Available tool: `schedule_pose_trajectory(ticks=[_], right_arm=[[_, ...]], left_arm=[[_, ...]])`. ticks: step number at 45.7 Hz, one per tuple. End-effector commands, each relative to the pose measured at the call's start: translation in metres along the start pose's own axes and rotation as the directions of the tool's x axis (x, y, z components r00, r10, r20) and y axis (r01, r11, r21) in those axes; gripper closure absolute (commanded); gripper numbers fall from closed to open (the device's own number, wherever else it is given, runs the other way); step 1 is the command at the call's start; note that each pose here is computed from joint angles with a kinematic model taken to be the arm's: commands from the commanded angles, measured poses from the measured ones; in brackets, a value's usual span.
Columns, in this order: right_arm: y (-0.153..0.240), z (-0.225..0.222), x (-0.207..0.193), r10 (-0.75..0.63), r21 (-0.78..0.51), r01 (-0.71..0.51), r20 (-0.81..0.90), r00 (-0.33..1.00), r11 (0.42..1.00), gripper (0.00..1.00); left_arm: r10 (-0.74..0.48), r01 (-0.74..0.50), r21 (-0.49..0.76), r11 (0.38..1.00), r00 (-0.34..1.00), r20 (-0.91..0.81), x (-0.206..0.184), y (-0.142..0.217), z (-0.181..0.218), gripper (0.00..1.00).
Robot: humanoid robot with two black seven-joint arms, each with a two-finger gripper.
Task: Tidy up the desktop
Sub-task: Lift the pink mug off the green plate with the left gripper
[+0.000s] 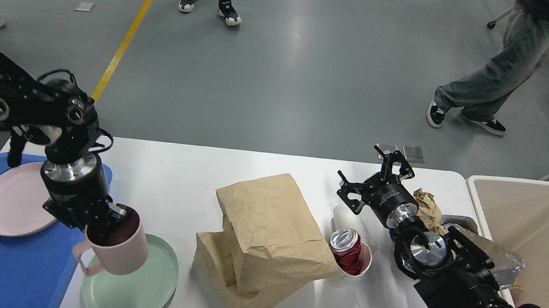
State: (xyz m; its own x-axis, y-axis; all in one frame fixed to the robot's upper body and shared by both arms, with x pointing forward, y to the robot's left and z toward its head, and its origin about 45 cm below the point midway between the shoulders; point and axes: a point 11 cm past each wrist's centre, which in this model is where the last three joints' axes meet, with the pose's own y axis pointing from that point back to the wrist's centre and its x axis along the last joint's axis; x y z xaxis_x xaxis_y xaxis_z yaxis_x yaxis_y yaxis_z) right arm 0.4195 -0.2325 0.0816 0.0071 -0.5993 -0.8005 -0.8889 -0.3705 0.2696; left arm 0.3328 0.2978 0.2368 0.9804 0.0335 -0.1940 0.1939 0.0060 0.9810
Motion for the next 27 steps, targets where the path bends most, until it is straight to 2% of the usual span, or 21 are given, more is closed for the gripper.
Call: schedule_pose_trajectory(ticks=[1,8,16,21,27], right_arm=[[0.000,0.000,0.000,0.000,0.000,0.000,-0.001,1.000,1.000,0.00],[0.000,0.000,0.000,0.000,0.001,0.000,0.000,1.000,1.000,0.00],[0.000,0.000,0.000,0.000,0.000,0.000,0.001,1.000,1.000,0.00],[0.000,0.000,0.000,0.000,0.001,0.000,0.000,1.000,1.000,0.00],[0.000,0.000,0.000,0.000,0.001,0.000,0.000,1.000,1.000,0.00]], left_arm=[[0.076,-0.077,-0.029,0.997,0.997,-0.035,0.004,0.058,-0.004,1.00],[0.240,-0.244,-0.068,0.967,0.968,-0.067,0.000,0.140,-0.008,1.00],[0.410,-0.420,-0.101,0.902,0.906,-0.109,-0.015,0.218,-0.019,1.00],[0.479,-0.490,-0.074,0.869,0.869,-0.127,-0.038,0.253,-0.027,1.00],[0.507,-0.518,-0.048,0.854,0.849,-0.147,-0.053,0.267,-0.036,1.00]])
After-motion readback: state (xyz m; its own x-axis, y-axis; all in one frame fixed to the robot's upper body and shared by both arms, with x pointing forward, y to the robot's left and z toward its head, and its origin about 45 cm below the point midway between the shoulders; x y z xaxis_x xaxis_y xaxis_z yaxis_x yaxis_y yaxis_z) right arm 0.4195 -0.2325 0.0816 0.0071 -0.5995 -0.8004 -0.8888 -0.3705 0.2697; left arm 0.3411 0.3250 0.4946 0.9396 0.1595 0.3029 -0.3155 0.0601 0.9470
